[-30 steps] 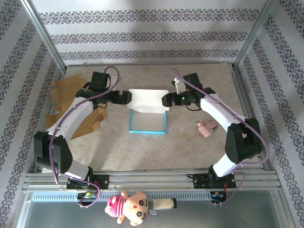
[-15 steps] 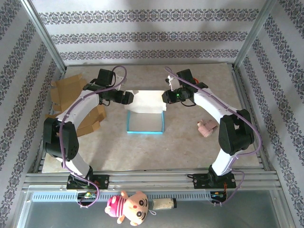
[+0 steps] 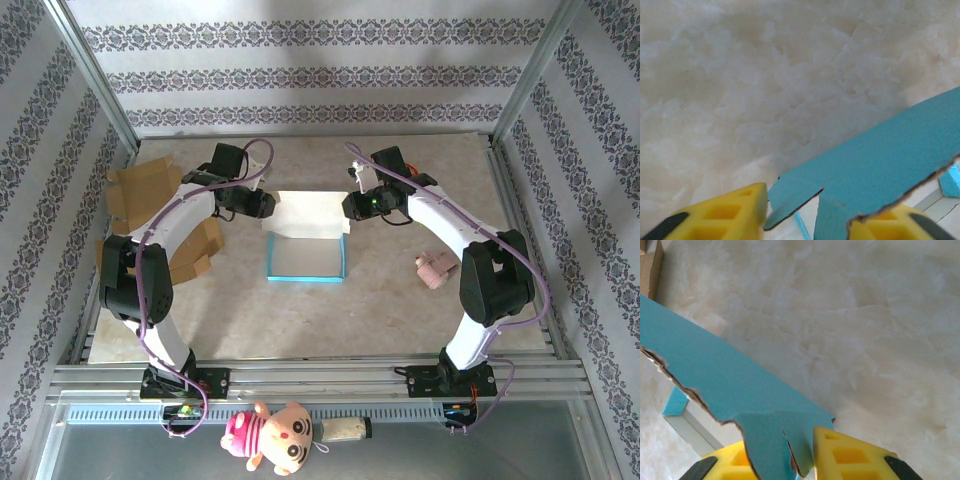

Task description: Fold the paper box

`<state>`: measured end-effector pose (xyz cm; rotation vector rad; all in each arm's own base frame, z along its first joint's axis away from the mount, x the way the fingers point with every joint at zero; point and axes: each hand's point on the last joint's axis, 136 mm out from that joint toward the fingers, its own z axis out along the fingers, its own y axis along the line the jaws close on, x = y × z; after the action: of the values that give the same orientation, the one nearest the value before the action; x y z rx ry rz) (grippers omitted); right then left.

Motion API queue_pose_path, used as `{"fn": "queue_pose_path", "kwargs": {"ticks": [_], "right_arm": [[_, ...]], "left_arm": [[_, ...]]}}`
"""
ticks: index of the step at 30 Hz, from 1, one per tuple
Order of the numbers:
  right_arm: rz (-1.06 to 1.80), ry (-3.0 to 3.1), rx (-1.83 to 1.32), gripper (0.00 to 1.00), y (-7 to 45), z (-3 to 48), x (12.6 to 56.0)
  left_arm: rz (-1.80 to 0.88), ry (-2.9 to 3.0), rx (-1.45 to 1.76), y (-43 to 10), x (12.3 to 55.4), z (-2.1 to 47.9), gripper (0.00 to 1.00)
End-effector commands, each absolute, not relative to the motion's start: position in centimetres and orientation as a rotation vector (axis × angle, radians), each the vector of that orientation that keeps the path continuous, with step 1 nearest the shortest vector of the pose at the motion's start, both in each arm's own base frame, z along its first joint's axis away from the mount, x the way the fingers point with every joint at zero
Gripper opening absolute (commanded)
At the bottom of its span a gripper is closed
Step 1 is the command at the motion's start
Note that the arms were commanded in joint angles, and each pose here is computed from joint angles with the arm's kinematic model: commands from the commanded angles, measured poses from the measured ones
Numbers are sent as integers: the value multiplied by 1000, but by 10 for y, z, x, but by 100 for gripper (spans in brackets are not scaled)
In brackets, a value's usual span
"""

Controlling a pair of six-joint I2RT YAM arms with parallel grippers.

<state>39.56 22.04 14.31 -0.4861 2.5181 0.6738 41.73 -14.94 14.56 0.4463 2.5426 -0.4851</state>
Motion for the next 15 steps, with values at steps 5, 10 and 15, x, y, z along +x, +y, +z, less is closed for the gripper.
{"fn": "queue_pose_path", "kwargs": {"ticks": [5,10,15], "right_arm": [[594,2478,-227,12,220,144,408],[591,2432,-6,10,224,140,405],[553,2384,93,11,236,133,394]], "left_arm": [[-492,2554,251,-154,413,138,25],[-453,2537,-28,-160,411,130,14],[-472,2517,-252,-167,406,118,13]]}}
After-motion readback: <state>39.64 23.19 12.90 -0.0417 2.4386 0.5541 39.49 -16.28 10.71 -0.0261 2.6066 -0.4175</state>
